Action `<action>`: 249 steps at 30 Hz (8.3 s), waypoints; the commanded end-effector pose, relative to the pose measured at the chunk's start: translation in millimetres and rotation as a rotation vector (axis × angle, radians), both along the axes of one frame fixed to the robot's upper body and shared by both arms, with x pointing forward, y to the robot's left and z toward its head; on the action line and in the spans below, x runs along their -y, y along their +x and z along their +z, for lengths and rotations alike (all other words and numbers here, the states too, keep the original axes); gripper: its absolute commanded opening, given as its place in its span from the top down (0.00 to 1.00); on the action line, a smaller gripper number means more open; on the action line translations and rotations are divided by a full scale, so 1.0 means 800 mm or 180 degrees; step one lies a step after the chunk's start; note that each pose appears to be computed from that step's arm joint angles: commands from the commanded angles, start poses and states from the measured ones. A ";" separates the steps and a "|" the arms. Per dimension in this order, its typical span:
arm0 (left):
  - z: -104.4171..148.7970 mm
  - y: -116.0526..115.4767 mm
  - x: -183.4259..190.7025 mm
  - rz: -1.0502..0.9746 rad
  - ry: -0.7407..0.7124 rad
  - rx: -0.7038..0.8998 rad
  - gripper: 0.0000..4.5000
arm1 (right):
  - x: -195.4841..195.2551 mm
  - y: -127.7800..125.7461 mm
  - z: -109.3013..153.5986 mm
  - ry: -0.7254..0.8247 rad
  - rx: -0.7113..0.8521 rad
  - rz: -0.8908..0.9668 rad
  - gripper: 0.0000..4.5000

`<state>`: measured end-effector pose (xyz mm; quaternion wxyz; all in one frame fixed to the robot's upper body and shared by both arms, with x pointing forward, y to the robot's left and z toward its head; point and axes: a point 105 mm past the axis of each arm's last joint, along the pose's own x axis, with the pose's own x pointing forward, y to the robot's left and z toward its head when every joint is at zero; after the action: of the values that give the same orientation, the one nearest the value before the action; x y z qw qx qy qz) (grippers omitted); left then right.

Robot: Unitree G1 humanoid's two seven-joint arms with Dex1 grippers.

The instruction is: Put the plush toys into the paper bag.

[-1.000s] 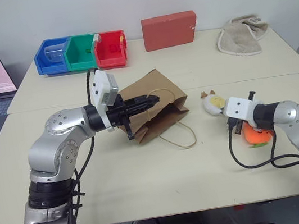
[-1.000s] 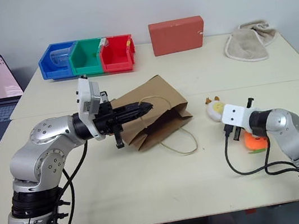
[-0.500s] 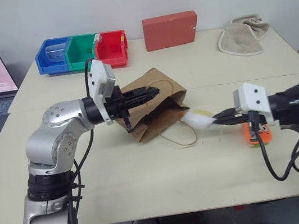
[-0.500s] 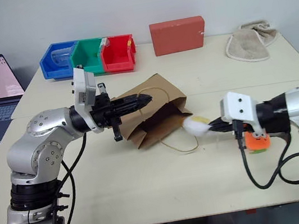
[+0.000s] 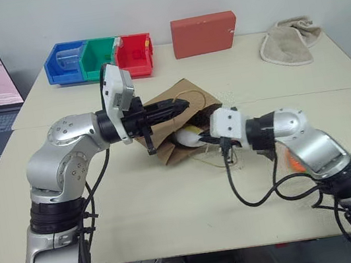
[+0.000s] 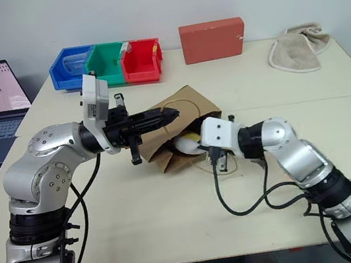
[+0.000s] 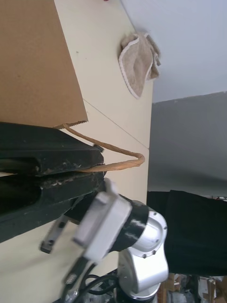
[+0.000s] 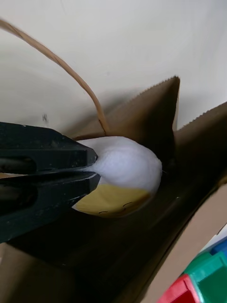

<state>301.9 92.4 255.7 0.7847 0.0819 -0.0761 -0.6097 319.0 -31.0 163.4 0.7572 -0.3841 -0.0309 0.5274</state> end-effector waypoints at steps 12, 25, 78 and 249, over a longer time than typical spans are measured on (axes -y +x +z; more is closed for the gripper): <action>0.014 0.001 -0.004 0.0016 -0.0087 0.0113 1.00 | -0.039 0.017 0.015 0.0107 0.0852 -0.0073 0.72; 0.001 0.004 0.002 -0.0030 -0.0049 0.0057 1.00 | 0.013 -0.040 0.042 0.0158 0.0110 0.0209 0.15; 0.018 0.005 0.002 -0.0086 -0.0087 0.0172 1.00 | 0.057 -0.026 0.029 -0.0555 0.0329 0.0271 1.00; -0.069 0.065 -0.037 0.0370 0.0124 -0.0273 0.00 | 0.105 -0.107 0.117 0.0936 -0.1303 0.0112 0.00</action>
<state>353.7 127.7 193.4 0.8153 0.0507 -0.0005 -0.5768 237.4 -116.2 251.1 0.7888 -0.1318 0.0624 0.5971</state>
